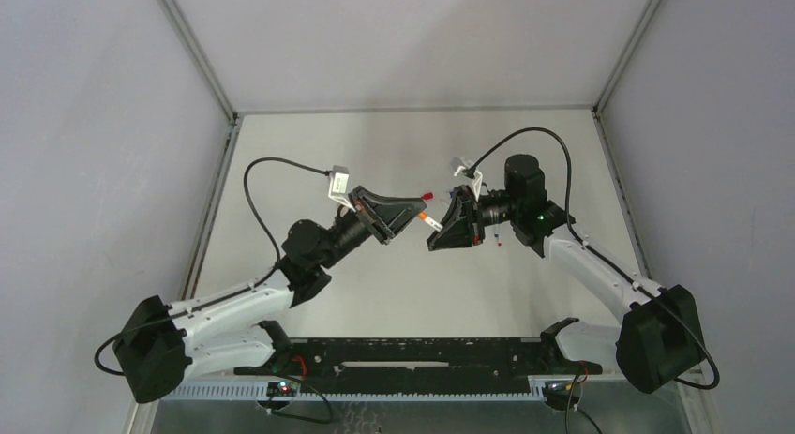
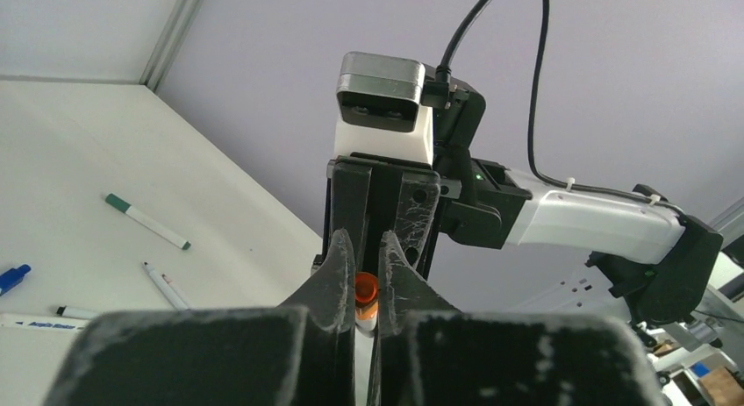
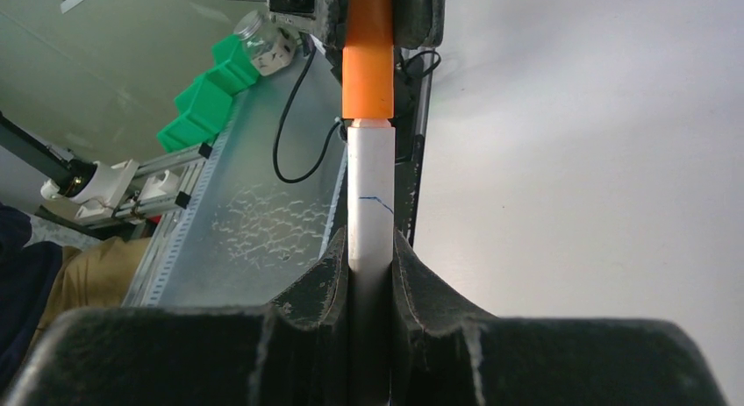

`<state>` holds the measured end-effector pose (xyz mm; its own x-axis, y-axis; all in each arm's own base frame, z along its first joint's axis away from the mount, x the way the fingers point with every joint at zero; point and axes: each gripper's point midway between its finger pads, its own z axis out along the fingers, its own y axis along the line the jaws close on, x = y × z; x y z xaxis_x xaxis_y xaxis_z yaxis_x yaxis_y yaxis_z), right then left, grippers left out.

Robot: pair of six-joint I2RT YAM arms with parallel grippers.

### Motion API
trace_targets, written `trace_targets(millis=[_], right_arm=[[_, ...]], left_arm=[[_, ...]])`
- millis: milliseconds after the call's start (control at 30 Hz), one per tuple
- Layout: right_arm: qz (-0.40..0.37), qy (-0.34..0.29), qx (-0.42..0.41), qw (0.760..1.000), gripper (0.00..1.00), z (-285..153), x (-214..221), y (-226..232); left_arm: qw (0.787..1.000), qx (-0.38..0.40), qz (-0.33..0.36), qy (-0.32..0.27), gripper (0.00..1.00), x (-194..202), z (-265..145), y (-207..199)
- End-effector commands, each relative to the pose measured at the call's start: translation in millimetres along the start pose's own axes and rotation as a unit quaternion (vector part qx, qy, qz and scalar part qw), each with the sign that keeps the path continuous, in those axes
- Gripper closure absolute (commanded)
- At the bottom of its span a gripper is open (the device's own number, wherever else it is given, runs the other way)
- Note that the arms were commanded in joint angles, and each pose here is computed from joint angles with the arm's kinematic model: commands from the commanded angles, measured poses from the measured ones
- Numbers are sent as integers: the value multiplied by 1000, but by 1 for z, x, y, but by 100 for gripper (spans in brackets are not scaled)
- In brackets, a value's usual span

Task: Insert the pens into the pen caps
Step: Press the pen cap onto the pen.

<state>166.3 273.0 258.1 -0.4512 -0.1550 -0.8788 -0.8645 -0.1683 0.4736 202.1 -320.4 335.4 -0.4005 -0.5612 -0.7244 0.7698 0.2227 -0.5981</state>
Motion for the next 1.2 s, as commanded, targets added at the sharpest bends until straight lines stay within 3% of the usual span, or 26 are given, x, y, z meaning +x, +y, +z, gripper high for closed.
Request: trace_targets(millis=[0,200,500,800,1000,1167], right_arm=[[-31,-5,22,999,100,2,-15,-6],[-32,-10,92,995,100,1,-16,-29],[-65,15,164,984,100,1,-7,-53],[-80,24,241,967,100,-4,-8,-77],[-77,17,258,963,100,-8,-15,-79],[-53,-7,230,972,100,-16,-24,-70]], left_arm=[[999,24,-22,-19,100,-16,9,-17],[997,-46,-59,-29,100,3,14,5],[973,-135,-185,-33,100,20,22,23],[954,-203,-221,-19,100,42,22,28],[957,-197,-212,25,100,60,32,23],[959,-178,-190,115,100,90,39,12]])
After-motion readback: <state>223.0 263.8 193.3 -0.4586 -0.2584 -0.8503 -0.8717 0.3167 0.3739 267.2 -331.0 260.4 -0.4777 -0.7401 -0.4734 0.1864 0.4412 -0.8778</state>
